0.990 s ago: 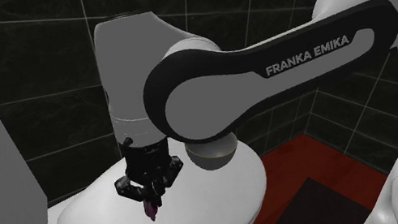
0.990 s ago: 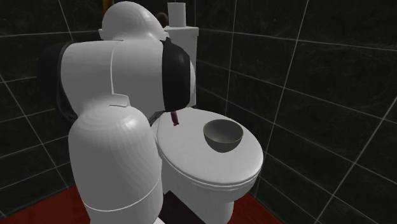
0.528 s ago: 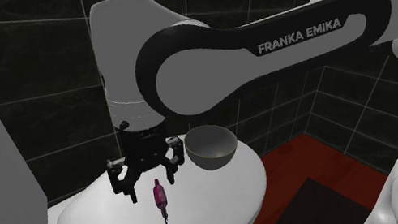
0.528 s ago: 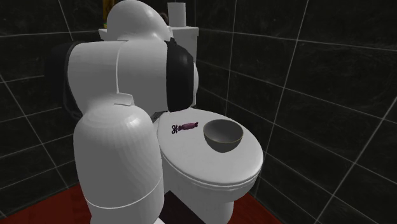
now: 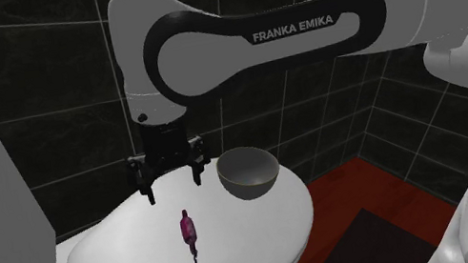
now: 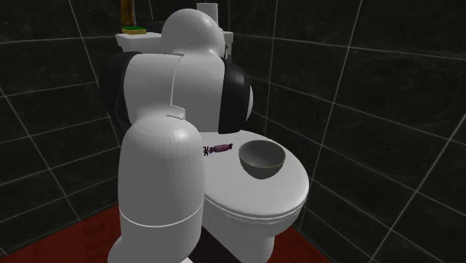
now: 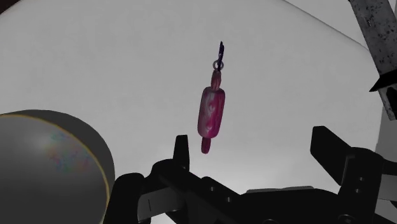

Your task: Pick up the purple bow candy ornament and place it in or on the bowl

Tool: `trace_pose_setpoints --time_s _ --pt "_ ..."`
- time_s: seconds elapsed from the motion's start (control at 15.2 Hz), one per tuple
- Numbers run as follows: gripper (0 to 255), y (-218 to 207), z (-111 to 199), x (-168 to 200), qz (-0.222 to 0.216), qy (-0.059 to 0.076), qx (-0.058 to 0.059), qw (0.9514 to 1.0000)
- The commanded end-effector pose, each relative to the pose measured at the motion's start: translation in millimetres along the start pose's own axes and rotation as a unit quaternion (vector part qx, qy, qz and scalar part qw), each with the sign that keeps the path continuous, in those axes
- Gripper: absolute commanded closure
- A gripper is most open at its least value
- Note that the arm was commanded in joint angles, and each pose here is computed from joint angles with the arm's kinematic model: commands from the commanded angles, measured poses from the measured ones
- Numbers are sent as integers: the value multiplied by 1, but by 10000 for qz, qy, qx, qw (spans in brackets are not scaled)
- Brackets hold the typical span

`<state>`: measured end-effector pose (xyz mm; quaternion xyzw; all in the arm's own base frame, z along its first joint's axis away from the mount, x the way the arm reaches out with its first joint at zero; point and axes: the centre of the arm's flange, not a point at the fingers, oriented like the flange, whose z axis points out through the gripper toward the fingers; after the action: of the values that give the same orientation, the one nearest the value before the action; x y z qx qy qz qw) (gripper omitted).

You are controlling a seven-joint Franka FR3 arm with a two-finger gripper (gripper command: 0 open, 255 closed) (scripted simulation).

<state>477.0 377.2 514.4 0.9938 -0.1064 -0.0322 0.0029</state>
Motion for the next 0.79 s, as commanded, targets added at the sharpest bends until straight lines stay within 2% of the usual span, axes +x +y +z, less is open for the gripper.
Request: trace_pose_setpoints --time_s 0.0,0.26,0.73 --pt "0 0 9 0 0 -3 -1 10000" --pt "0 1 28 0 0 -3 -1 10000" --pt "0 0 28 0 0 -3 -1 10000"
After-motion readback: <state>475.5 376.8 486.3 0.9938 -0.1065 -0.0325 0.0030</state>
